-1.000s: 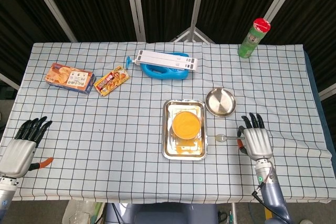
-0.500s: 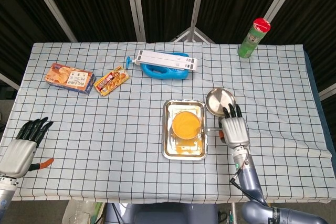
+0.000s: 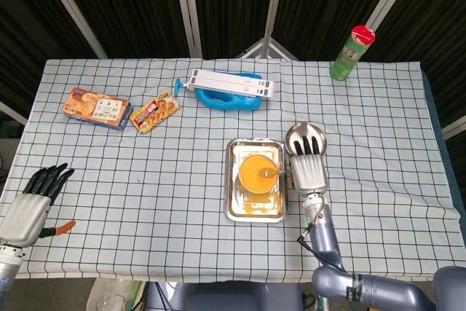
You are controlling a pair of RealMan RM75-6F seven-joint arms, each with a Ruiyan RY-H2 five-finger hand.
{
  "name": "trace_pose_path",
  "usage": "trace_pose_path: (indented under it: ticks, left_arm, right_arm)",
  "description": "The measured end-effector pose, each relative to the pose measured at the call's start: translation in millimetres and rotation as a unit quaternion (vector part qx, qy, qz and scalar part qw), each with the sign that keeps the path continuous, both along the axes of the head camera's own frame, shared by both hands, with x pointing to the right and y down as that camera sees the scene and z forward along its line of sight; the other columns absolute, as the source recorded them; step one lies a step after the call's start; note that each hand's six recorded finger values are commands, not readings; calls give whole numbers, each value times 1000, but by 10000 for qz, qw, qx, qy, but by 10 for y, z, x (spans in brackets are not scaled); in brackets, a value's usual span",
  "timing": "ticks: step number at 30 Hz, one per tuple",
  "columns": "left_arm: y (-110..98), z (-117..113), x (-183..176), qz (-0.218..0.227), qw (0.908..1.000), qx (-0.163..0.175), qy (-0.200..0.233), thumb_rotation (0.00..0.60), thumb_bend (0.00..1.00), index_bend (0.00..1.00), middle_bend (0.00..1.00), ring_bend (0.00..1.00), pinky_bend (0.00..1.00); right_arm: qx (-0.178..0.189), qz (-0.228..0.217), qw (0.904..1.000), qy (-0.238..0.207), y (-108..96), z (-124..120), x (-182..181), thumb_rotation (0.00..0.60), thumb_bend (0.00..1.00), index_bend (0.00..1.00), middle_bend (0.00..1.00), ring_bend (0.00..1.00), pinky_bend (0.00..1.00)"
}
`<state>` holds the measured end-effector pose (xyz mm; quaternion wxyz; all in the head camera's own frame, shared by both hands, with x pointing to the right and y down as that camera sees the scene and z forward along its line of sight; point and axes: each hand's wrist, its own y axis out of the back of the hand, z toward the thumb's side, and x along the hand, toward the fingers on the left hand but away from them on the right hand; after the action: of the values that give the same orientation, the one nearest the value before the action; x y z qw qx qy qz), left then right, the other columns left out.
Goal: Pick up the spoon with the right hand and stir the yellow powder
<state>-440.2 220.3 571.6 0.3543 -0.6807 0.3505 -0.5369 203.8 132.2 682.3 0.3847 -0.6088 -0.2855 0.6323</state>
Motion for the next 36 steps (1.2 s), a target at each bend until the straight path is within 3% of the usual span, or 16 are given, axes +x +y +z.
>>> trace_pose_path:
  ticks: [11, 22, 36]
  left_arm:
    - [-3, 5, 3, 13, 10000, -56, 16, 600, 0, 0, 0, 0, 0]
    - [0, 3, 9, 17, 10000, -47, 8, 600, 0, 0, 0, 0, 0]
    - [2, 6, 10, 17, 10000, -50, -4, 600, 0, 0, 0, 0, 0]
  right_arm:
    - [-39, 6, 9999, 145, 31, 88, -58, 600, 478, 551, 181, 0, 0]
    - [-21, -5, 9999, 134, 83, 64, -66, 600, 479, 391, 180, 0, 0]
    - [-67, 4, 9999, 144, 122, 50, -30, 600, 479, 389, 180, 0, 0]
